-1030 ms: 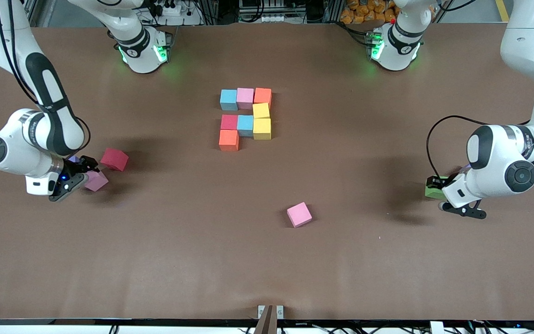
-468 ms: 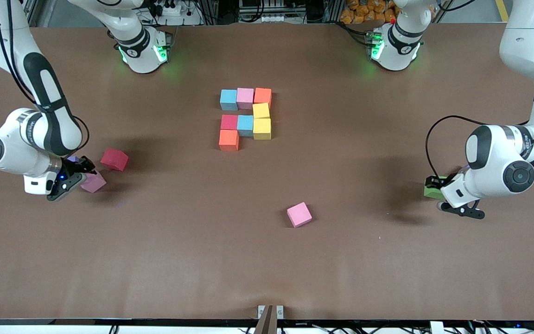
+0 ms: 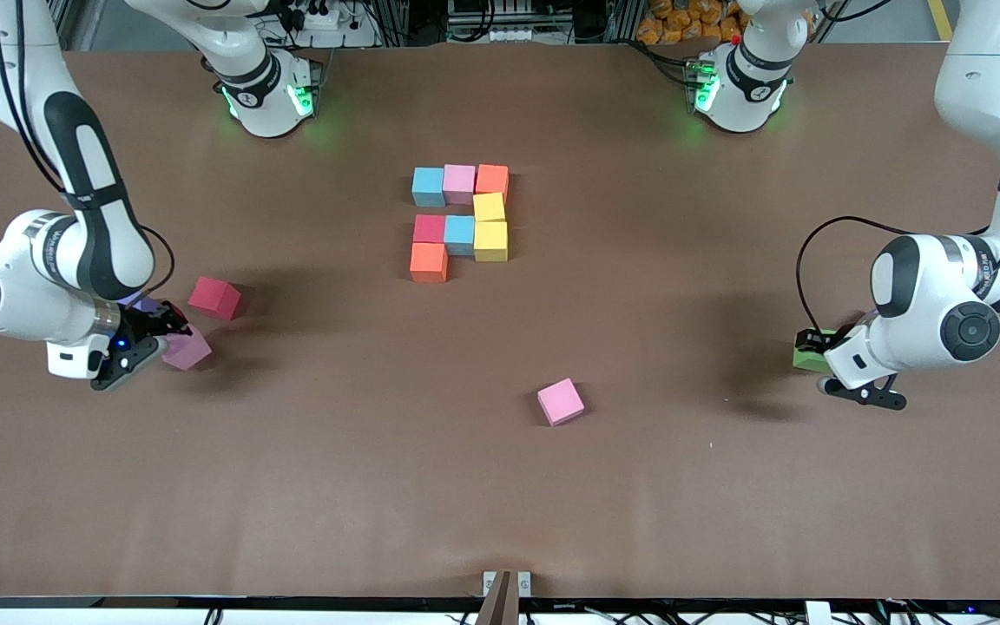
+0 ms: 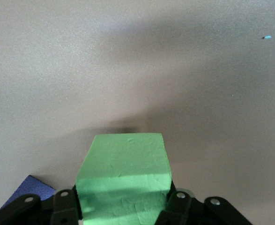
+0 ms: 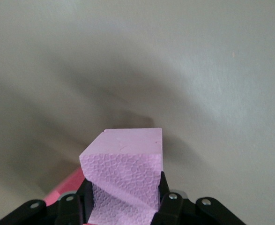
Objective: Form number 2 with 11 blocks
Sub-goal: 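Lift the pink cube with the right gripper while the left gripper carries green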
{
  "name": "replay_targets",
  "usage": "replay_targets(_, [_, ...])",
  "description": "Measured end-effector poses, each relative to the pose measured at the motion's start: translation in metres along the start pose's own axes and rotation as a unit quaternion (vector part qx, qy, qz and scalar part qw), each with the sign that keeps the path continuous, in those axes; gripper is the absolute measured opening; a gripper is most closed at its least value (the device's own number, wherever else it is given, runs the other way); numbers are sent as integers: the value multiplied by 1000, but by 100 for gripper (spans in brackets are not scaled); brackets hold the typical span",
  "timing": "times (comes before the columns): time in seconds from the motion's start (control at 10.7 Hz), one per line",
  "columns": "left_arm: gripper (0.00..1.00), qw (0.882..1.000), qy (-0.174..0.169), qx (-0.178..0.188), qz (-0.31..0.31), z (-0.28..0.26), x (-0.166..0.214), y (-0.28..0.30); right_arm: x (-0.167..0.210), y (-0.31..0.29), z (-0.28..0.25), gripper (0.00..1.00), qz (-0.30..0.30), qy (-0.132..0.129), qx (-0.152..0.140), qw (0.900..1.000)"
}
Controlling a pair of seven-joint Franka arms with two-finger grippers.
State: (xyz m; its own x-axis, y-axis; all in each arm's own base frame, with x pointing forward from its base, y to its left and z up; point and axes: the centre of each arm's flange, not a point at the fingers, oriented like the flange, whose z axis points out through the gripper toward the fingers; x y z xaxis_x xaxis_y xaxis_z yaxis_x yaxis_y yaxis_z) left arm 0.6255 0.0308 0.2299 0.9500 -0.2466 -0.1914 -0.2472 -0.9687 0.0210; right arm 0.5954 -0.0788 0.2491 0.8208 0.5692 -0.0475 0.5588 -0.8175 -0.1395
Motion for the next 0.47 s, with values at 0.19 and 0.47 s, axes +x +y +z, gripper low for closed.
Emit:
replay_targets(0.19, [61, 1000, 0, 0, 0, 0, 0, 0, 25, -28, -1, 55, 29, 0, -2, 1000])
replay_targets(0.47, [61, 1000, 1, 0, 0, -1, 1, 1, 59, -78, -6, 55, 79, -4, 1, 997])
